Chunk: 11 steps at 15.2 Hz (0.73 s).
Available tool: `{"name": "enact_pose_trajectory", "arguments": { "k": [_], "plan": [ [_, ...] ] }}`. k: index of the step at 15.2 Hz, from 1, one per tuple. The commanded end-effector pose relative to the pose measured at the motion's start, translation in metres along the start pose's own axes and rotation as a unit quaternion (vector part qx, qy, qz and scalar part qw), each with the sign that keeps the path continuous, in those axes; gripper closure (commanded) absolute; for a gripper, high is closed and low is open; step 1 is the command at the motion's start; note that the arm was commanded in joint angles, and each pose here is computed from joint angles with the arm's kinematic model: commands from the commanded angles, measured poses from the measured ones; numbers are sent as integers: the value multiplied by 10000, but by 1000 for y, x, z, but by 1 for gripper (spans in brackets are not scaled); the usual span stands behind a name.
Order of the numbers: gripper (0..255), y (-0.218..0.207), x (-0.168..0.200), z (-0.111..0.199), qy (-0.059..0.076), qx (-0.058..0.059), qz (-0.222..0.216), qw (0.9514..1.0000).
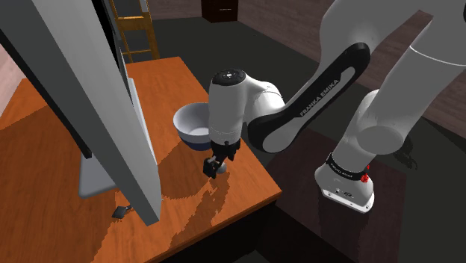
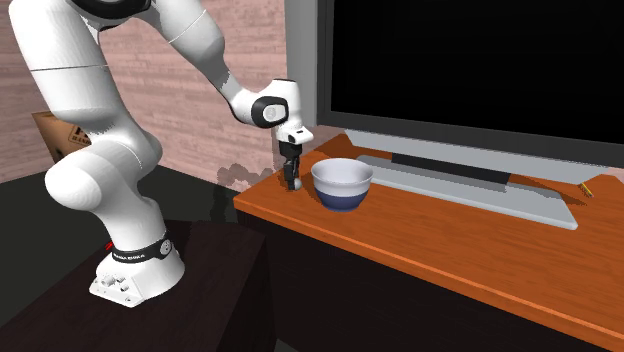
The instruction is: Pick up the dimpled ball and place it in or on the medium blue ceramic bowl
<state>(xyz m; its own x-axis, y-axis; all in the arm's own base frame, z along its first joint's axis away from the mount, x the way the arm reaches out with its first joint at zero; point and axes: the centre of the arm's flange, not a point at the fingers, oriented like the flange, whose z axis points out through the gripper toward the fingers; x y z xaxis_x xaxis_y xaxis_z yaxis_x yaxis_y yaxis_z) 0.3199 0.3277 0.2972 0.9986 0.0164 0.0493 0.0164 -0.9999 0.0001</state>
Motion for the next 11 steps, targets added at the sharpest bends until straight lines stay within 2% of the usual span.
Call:
{"name": "enact_pose_trajectory", "arguments": {
  "k": [1,4,5,11],
  "plan": [
    [0,0,0,0,1,1,0,10000],
    [0,0,0,0,1,1,0,10000],
    [255,0,0,0,1,1,0,10000],
    [255,0,0,0,1,1,0,10000]
  ]
}}
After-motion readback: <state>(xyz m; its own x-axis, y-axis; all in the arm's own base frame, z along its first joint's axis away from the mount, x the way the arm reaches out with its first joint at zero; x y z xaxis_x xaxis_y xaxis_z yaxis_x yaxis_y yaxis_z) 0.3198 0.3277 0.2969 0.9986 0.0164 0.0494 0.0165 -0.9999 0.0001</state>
